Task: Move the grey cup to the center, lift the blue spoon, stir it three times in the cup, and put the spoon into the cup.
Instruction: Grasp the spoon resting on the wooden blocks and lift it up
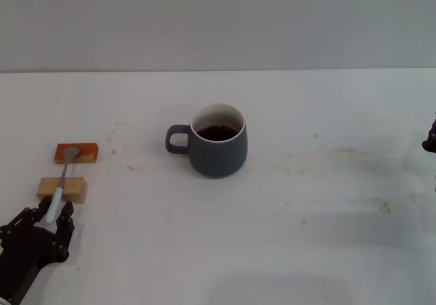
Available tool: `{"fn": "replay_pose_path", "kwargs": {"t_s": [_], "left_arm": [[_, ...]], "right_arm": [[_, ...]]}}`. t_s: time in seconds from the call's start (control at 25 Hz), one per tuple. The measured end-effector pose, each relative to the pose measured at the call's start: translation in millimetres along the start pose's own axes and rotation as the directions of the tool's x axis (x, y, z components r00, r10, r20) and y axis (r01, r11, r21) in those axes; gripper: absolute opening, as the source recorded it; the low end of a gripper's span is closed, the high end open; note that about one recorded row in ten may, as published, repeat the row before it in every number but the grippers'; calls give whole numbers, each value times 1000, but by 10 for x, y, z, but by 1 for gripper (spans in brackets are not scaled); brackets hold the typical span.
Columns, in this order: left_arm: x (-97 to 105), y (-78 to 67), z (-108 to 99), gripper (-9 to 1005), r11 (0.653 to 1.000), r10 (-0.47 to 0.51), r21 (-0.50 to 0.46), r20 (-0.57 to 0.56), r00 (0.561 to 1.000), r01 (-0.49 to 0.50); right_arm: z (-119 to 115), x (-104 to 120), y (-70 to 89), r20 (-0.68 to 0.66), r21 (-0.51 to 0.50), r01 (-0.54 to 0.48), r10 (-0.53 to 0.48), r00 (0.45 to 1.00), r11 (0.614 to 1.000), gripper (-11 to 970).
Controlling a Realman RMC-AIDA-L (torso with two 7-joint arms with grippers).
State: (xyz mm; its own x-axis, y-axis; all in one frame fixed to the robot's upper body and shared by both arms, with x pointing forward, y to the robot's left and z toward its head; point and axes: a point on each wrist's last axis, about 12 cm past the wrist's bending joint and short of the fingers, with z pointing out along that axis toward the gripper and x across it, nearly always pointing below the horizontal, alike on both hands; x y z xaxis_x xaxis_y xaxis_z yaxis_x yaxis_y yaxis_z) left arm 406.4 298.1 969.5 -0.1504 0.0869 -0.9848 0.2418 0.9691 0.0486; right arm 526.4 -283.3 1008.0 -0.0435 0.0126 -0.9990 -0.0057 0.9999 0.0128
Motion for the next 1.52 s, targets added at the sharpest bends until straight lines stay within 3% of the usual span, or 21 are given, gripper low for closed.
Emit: {"fn": "replay_pose_path", "kwargs": {"t_s": [0.44,0.84,1.0,1.52], "left_arm": [[-6,3,12,334,1000,-2,-3,1,1000,2],[17,6,9,243,1000,4,-6,-17,1000,-4],[7,-4,-7,176,1000,5,-6,-5,1000,-5],[-136,-70,-12,167,1000,2,31,110,994,-5]], "right_arm": [[-5,4,-9,-1,2,2,-2,1000,1000,-1],[-6,5,-6,-2,1,2,-2,1000,1000,-1],[-19,15,-8,-5,0,3,-3,1000,1000,-1],[-70,48,-4,-15,-5,3,-3,1000,1000,-1]]}}
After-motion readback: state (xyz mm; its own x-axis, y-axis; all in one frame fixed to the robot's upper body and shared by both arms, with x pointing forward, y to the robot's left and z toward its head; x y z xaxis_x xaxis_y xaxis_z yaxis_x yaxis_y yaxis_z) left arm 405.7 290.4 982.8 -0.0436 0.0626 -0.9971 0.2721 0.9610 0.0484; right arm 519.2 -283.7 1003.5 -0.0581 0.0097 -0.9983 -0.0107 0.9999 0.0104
